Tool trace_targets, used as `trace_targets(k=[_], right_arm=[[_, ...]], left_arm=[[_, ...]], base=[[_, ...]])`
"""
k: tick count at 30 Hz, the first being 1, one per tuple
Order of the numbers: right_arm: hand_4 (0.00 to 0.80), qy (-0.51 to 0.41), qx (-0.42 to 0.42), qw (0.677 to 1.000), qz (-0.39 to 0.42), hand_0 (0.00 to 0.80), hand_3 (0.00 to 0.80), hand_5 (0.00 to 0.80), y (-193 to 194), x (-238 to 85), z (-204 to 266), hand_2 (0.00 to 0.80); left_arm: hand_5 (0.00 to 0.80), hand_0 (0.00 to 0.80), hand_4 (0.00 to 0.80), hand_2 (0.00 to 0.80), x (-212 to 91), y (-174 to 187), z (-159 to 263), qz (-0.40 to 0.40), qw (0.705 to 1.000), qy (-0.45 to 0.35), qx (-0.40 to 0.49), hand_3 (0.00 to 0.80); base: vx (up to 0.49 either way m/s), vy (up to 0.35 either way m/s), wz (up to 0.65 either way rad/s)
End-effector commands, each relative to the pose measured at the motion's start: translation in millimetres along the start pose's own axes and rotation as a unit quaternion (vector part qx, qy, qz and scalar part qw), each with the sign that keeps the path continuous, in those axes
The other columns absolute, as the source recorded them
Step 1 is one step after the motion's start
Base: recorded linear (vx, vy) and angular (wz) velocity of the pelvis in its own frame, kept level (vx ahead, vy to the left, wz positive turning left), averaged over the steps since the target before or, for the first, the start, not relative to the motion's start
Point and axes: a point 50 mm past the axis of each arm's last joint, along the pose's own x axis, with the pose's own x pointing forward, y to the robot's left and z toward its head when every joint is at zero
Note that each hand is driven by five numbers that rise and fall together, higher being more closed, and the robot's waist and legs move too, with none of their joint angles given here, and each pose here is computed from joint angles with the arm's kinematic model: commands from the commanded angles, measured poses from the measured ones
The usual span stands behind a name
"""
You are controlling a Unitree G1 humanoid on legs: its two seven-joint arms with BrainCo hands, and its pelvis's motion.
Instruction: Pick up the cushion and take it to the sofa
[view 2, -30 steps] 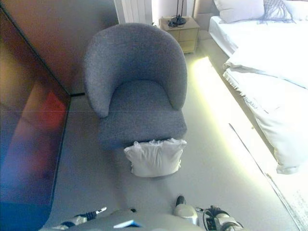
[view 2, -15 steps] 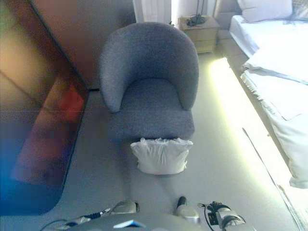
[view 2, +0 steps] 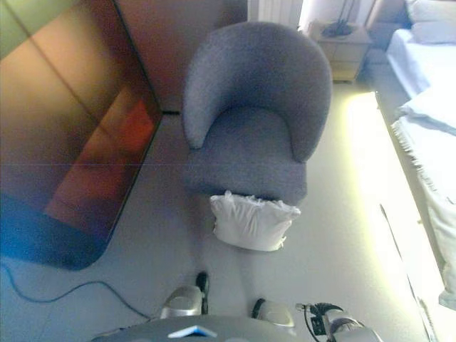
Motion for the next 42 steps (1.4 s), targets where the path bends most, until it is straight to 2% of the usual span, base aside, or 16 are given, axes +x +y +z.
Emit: trace_targets(k=[1,4,8,16,19,26,29,31,34,36,41,42], right_arm=[[0.0,-0.005,0.025,1.0,-0.012,0.0,0.0,0.0,1.4,-0.3,5.2,0.0],[0.0,-0.006,0.041,0.999,-0.004,0.0,0.0,0.0,6.5,0.1,0.2,0.0],[0.0,-0.039,0.01,0.999,0.008,0.0,0.0,0.0,8.7,-0.6,8.2,0.0],[0.0,-0.078,0.01,0.997,0.011,0.0,0.0,0.0,10.5,-5.1,41.2,0.0],[0.0,-0.068,0.031,0.997,0.016,0.0,0.0,0.0,8.9,-3.7,32.6,0.0],[0.0,-0.046,0.013,0.999,0.023,0.0,0.0,0.0,6.2,-1.0,12.0,0.0],[0.0,-0.067,0.023,0.997,0.01,0.0,0.0,0.0,5.2,-2.2,23.0,0.0],[0.0,-0.102,0.035,0.994,-0.005,0.0,0.0,0.0,3.3,-5.5,43.4,0.0],[0.0,-0.231,0.067,0.969,-0.049,0.0,0.0,0.0,-7.4,-22.5,102.8,0.0],[0.0,-0.293,0.086,0.949,-0.074,0.0,0.0,0.0,-28.4,-32.2,124.8,0.0],[0.0,-0.394,0.106,0.902,-0.141,0.0,0.0,0.0,-36.5,-69.7,190.1,0.0],[0.0,-0.406,0.108,0.895,-0.146,0.0,0.0,0.0,-38.7,-74.6,196.3,0.0]], left_arm=[[0.0,0.0,0.0,0.0,0.0,3.7,4.3,0.006,1.0,-0.012,-0.006,0.0],[0.0,0.0,0.0,0.0,-2.2,8.3,21.1,0.008,0.999,-0.041,-0.002,0.0],[0.0,0.0,0.0,0.0,-6.8,16.3,45.3,0.02,0.997,-0.078,0.011,0.0],[0.0,0.0,0.0,0.0,-12.6,26.9,66.2,0.046,0.995,-0.087,0.001,0.0],[0.0,0.0,0.0,0.0,-12.3,25.7,65.5,0.043,0.995,-0.091,0.0,0.0],[0.0,0.0,0.0,0.0,-8.3,22.5,51.9,0.052,0.993,-0.096,0.052,0.0],[0.0,0.0,0.0,0.0,-11.5,15.9,64.0,0.047,0.988,-0.13,0.075,0.0],[0.0,0.0,0.0,0.0,-19.4,5.0,87.0,0.037,0.98,-0.183,0.076,0.0],[0.0,0.0,0.0,0.0,-44.5,-14.3,138.7,0.017,0.951,-0.303,0.062,0.0],[0.0,0.0,0.0,0.0,-71.5,-22.1,178.8,0.004,0.918,-0.395,0.026,0.0],[0.0,0.0,0.0,0.0,-133.3,-37.2,239.1,0.004,0.839,-0.544,-0.017,0.0],[0.0,0.0,0.0,0.0,-140.9,-37.6,245.0,0.006,0.83,-0.557,-0.021,0.0]], base=[[0.367,0.16,-0.14],[0.372,0.161,-0.47],[0.277,0.174,-0.48],[0.127,-0.02,-0.38],[0.036,-0.091,-0.15],[0.205,-0.093,-0.12],[0.121,-0.096,-0.04],[-0.063,-0.077,0.03],[-0.299,-0.071,0.09],[-0.323,-0.019,0.08],[-0.135,0.003,0.0],[-0.102,-0.005,-0.04]])
